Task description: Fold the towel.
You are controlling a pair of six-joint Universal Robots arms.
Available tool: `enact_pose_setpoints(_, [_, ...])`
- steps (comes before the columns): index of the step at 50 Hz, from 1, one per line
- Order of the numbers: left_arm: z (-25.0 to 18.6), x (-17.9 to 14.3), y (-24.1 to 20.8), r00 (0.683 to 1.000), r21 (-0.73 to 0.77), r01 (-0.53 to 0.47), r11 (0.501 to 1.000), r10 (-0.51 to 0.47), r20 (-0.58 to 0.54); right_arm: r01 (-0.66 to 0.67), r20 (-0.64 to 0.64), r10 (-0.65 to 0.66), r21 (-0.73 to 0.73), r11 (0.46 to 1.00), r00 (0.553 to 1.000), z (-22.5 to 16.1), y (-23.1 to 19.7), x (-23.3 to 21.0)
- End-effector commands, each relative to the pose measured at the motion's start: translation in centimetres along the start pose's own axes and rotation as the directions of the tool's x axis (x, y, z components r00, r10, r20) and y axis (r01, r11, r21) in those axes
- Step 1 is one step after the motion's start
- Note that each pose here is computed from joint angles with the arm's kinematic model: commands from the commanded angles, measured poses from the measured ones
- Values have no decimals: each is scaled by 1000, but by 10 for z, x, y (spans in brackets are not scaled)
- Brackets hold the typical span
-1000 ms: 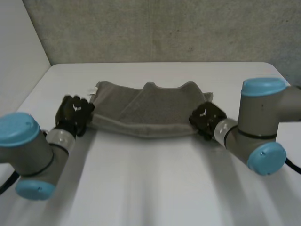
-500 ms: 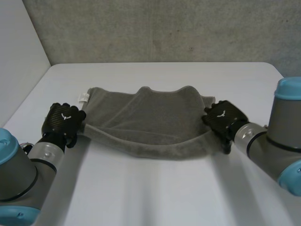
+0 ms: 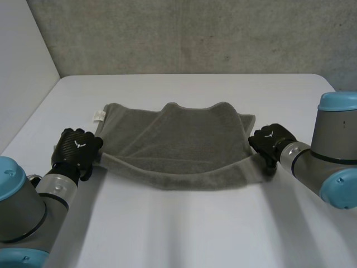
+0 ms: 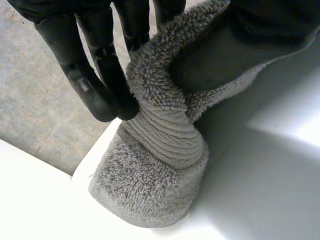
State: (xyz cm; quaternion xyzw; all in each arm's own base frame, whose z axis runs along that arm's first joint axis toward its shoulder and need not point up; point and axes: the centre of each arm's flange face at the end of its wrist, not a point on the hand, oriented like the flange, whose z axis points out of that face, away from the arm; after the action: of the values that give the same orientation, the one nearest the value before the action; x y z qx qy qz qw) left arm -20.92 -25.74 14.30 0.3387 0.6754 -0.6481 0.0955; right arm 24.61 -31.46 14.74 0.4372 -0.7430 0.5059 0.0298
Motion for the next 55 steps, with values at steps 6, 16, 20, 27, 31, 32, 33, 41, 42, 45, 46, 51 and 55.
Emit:
enact_pose_setpoints(6, [-2, -2, -4, 1000, 3, -4, 1000, 4, -1, -78, -26, 77, -11, 997, 997, -15, -2, 17])
enact_pose_setpoints(16, [-8, -35, -14, 999, -32, 21, 999, -21, 29, -169, -54, 169, 13, 986, 984, -36, 17, 37])
enact_pose_setpoints(20, [-5, -45, -9, 999, -34, 32, 999, -32, 18, -168, -124, 173, 54, 984, 977, -35, 30, 46])
enact_pose_setpoints(27, [1, -39, 6, 999, -69, 44, 997, -46, -25, -161, -145, 173, 90, 983, 974, -32, 33, 46])
enact_pose_setpoints(31, [5, -36, 10, 998, -82, 47, 995, -50, -34, -168, -145, 179, 88, 982, 973, -32, 36, 44])
enact_pose_setpoints(32, [7, -36, 12, 998, -87, 48, 995, -52, -37, -168, -145, 179, 88, 982, 973, -32, 36, 44])
enact_pose_setpoints(33, [7, -35, 12, 998, -89, 44, 995, -48, -41, -169, -143, 180, 86, 982, 973, -32, 38, 42])
enact_pose_setpoints(41, [-5, -23, 15, 992, -148, 48, 988, -64, -107, -169, -140, 179, 80, 982, 974, -32, 42, 37])
enact_pose_setpoints(42, [-5, -23, 15, 992, -148, 48, 988, -64, -107, -169, -140, 179, 80, 982, 974, -32, 42, 37])
enact_pose_setpoints(45, [-10, -19, 14, 986, -170, 53, 984, -78, -146, -170, -140, 180, 79, 982, 974, -32, 43, 37])
enact_pose_setpoints(46, [-11, -19, 13, 983, -174, 56, 983, -85, -162, -167, -138, 177, 78, 983, 974, -32, 43, 36])
enact_pose_setpoints(51, [-14, -15, 14, 975, -193, 59, 979, -99, -200, -168, -136, 177, 76, 983, 975, -31, 44, 35])
enact_pose_setpoints(55, [-14, -15, 18, 973, -213, 63, 975, -108, -205, -168, -137, 177, 75, 983, 975, -31, 44, 36])
